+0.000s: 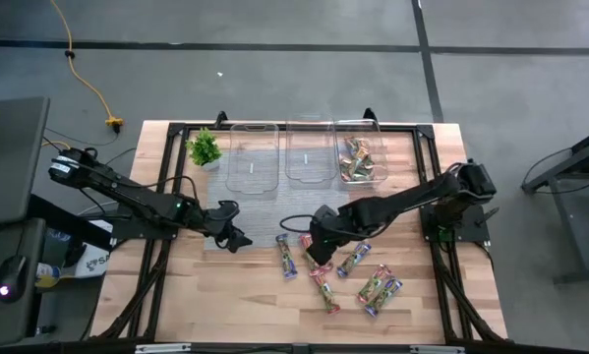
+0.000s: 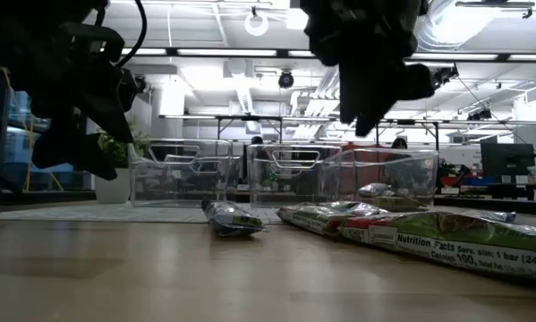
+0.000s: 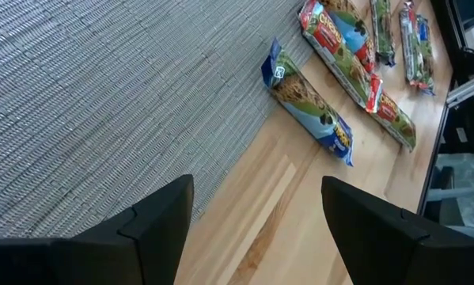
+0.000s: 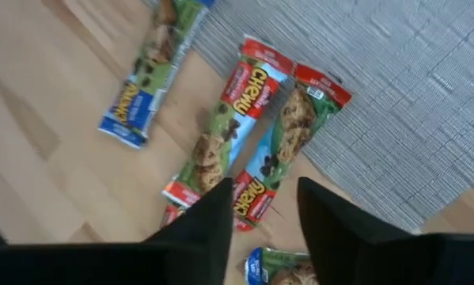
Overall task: Pick and place Granola Bars by type
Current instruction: Put the red granola bar into the middle transparent bin
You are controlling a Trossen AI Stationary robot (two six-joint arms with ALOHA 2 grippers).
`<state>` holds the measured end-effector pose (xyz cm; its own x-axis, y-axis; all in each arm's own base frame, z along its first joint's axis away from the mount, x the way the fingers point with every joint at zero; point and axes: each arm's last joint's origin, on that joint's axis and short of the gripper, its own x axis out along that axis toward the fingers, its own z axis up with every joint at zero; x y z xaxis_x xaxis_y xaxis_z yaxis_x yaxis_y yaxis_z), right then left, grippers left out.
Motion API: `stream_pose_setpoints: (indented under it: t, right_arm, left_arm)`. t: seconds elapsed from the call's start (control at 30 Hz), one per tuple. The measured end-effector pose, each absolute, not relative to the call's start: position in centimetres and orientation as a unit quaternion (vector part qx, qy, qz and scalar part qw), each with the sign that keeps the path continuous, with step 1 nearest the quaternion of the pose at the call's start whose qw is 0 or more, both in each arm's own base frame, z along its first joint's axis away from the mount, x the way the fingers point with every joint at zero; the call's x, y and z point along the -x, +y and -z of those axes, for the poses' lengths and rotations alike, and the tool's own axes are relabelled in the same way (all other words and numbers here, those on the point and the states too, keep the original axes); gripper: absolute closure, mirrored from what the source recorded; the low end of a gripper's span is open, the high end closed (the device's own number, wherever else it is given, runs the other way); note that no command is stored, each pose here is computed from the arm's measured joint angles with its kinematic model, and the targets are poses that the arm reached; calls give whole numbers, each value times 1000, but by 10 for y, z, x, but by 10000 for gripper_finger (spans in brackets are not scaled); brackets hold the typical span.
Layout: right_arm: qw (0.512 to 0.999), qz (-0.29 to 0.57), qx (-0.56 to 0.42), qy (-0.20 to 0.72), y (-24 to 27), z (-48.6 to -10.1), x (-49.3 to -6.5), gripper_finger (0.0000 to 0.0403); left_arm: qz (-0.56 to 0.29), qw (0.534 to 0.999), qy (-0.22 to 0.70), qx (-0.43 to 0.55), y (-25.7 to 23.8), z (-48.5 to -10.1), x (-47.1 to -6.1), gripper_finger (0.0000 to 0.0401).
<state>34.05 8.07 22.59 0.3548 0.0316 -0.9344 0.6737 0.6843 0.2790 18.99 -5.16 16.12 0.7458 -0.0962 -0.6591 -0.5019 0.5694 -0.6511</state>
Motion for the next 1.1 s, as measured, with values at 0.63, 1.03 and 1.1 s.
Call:
stream_pose_setpoints:
  t: [0.63,1.03,1.1]
  right_arm:
    - [701,237,-335,584,85,-161,-362,214]
    - [723,225,-329,564,81,-161,-369,200]
    - [721,232,-326,566,79,-157,-370,197]
  left_arm:
    - [-122,821,332,448,-52,-162,-190,130]
    - [-121,821,330,450,-52,-162,-191,130]
    - [-121,821,329,450,-52,-162,-191,130]
